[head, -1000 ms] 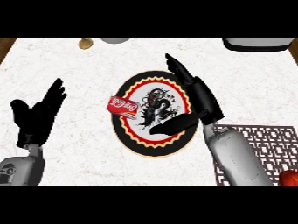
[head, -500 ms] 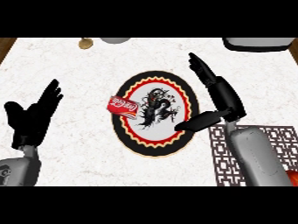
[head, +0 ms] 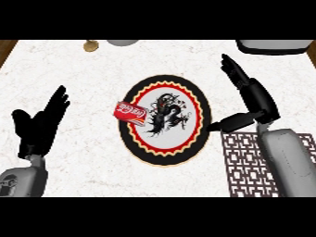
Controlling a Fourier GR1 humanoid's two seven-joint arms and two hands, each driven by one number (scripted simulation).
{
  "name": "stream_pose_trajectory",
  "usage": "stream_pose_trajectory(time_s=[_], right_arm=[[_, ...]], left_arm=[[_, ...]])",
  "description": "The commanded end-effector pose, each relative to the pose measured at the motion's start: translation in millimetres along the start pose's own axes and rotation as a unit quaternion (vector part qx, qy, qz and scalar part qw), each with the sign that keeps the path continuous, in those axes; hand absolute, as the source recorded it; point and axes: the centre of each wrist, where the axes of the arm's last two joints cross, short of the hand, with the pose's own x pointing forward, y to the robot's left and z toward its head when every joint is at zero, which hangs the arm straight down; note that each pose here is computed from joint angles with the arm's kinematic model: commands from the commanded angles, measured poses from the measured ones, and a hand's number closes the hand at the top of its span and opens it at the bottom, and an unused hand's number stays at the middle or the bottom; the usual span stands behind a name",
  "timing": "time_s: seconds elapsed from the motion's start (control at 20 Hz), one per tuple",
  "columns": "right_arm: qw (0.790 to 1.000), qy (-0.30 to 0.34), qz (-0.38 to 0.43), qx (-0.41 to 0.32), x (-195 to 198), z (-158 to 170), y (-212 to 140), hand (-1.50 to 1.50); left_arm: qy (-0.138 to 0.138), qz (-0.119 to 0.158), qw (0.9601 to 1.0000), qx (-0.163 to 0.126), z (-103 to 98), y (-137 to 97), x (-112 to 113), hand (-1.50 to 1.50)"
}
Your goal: Pick the can from the placemat and place it in the plate
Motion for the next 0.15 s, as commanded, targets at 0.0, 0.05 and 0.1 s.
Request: stream_pose_trajectory(time_s=[0.0,0.05,0.1], right_arm=[[1.0,0.016,0.019,0.007,2,11,2,-1.5],[1.0,0.018,0.018,0.002,-9,-2,-35,-1.5],[0.999,0.025,0.017,0.012,-21,8,-15,-1.5]], left_arm=[[0.007,-0.006,1.0,0.001,11,17,2,0.0],[0.011,0.005,0.9999,-0.003,9,-4,22,0.0],[0.0,0.0,1.0,0.007,5,12,-10,0.0]])
